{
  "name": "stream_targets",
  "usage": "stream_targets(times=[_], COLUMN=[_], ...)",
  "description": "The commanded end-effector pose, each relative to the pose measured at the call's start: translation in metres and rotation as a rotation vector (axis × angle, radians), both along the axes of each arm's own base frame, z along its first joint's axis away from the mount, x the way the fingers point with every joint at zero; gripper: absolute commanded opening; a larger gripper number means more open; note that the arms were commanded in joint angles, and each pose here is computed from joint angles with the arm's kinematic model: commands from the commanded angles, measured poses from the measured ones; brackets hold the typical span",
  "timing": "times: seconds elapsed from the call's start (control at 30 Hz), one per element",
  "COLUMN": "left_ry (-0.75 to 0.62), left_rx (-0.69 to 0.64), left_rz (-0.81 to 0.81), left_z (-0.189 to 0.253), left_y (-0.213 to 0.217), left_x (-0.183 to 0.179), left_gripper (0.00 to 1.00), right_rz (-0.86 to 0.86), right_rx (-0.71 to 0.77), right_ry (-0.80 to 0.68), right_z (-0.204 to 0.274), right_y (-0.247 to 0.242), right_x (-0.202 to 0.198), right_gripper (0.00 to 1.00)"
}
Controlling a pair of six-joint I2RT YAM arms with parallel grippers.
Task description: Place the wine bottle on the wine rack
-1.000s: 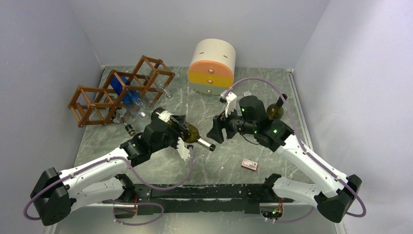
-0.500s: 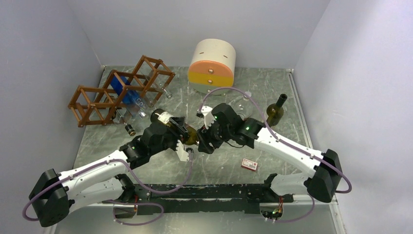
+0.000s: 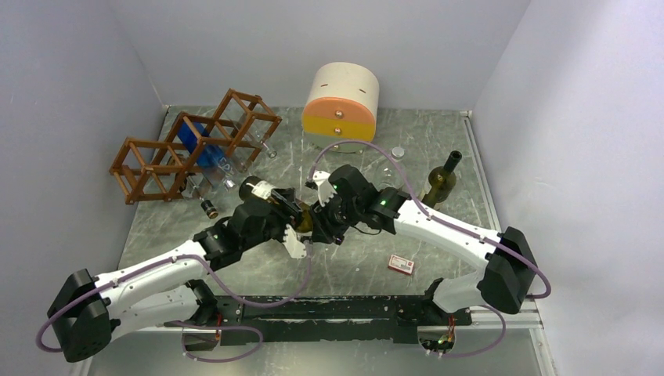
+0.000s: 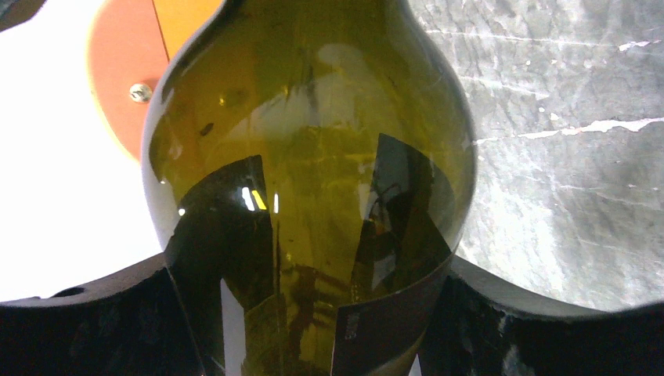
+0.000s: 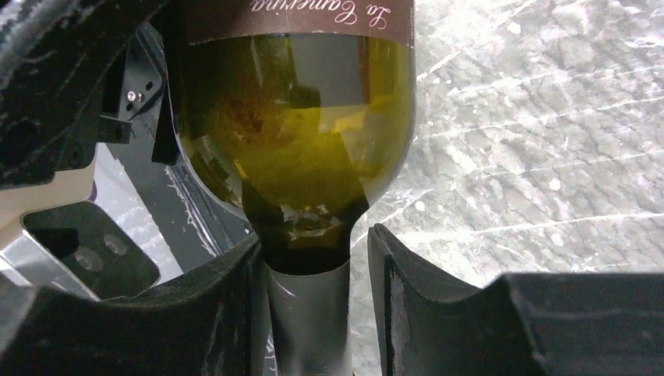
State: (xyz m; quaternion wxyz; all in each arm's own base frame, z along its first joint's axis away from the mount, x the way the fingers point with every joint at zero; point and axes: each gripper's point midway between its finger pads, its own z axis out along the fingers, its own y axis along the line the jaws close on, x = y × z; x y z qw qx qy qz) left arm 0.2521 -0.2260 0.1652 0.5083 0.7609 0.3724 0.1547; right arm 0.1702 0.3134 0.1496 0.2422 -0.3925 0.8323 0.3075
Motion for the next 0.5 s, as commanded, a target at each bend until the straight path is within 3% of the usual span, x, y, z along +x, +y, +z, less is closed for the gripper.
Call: stream_targets(times=[0.0,0.17,0.27,0.33,0.4,0.47], left_ry=[-0.035,0.006,0.007,0.012,0.019,0.024], left_rx=[-0.137,-0.156,-0.18,-0.198,-0.214,-0.248], left_rz=[0.016,0.013,0.021,0.025,0.031,0.053], left_z=[0.049,0.047,0.051,0.054,0.055,0.059], left_y=[-0.016,-0.021,-0.022,-0.023,-0.023,-0.023], left_x=[0.007,0.006,0.007,0.007,0.008,0.009], left_gripper=[0.07,0.07,0.07,0.07,0.11,0.26], right_rz=[-0.02,-0.025,-0.023,-0.02,-0.018,-0.033], right_rx=[0.012,0.024,0.024,0.019,0.013,0.007], right_ry=[-0.051,-0.046,-0.055,-0.063,-0.071,-0.087], right_z=[0.004,0.0,-0.001,-0.001,0.0,0.004], right_y=[0.006,0.005,0.004,0.003,0.002,0.0], right_x=[0.014,0.012,0.012,0.013,0.014,0.017], right_gripper=[0.47,0.46,0.39,0.29,0.13,0.0])
